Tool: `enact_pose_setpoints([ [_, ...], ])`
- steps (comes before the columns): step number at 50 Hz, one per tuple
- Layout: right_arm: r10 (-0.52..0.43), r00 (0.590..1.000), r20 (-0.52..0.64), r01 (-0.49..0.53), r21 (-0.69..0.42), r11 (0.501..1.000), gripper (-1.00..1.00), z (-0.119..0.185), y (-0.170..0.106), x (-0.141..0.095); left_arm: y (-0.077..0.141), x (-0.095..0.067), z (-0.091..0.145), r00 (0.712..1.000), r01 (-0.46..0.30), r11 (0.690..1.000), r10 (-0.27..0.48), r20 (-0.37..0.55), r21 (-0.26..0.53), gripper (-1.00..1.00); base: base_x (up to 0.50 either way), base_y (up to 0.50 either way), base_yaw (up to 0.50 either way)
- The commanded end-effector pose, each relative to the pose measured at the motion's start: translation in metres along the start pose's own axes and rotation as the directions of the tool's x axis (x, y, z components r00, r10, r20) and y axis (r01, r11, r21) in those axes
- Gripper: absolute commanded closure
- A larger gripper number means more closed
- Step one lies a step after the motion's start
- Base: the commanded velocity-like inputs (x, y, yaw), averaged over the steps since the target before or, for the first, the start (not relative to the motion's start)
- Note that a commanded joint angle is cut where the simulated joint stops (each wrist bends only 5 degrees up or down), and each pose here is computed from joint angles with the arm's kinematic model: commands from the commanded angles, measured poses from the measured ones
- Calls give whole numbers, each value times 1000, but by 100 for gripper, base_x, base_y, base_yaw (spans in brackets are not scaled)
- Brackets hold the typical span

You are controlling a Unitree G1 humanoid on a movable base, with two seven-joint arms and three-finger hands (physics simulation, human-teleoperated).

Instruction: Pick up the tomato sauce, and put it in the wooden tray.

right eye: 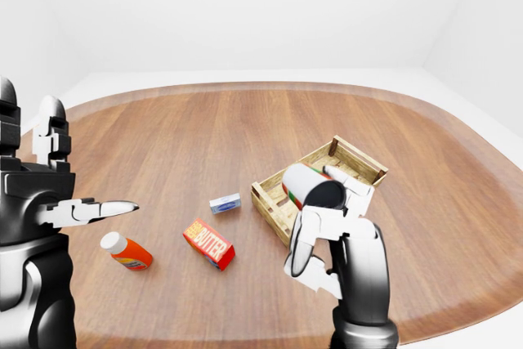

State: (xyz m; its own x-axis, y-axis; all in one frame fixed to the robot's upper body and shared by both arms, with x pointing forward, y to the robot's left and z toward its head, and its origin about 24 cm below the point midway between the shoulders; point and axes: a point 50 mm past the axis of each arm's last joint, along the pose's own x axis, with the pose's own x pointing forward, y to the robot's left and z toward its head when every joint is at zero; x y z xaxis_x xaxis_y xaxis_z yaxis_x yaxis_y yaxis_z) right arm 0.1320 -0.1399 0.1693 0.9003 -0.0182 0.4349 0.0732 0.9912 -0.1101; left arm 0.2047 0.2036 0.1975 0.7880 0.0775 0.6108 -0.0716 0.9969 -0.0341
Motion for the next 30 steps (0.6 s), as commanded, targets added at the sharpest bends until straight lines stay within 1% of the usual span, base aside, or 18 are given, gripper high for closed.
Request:
enact_pose_setpoints([
  [1,68,972,225,-28,-180,983,100,24,-4,26,1,0,0,1000,-2,1000,2,0,0,-100,0,0,0],
  [2,78,967,244,-30,-192,981,100,26,-4,29,1,0,-1,1000,-2,1000,2,-5,0,-100,0,0,0],
  [11,112,977,181,-64,-249,966,100,0,-5,56,2,2,0,1000,-8,1000,8,3,-4,-100,0,0,0],
  [15,128,975,183,-76,-268,960,100,-4,-4,65,2,2,1,1000,-7,1000,7,7,-5,-100,0,0,0],
  [22,138,985,107,-103,-280,954,100,-26,-5,84,2,3,-3,1000,-9,1000,8,-5,-6,-100,0,0,0],
  [27,152,987,42,-134,-285,949,100,-45,-5,98,2,3,1,1000,-10,1000,10,9,-8,-100,0,0,0],
  [30,130,991,7,-124,-256,959,100,-56,-9,107,2,3,0,1000,-11,1000,11,9,-8,-100,0,0,0],
])
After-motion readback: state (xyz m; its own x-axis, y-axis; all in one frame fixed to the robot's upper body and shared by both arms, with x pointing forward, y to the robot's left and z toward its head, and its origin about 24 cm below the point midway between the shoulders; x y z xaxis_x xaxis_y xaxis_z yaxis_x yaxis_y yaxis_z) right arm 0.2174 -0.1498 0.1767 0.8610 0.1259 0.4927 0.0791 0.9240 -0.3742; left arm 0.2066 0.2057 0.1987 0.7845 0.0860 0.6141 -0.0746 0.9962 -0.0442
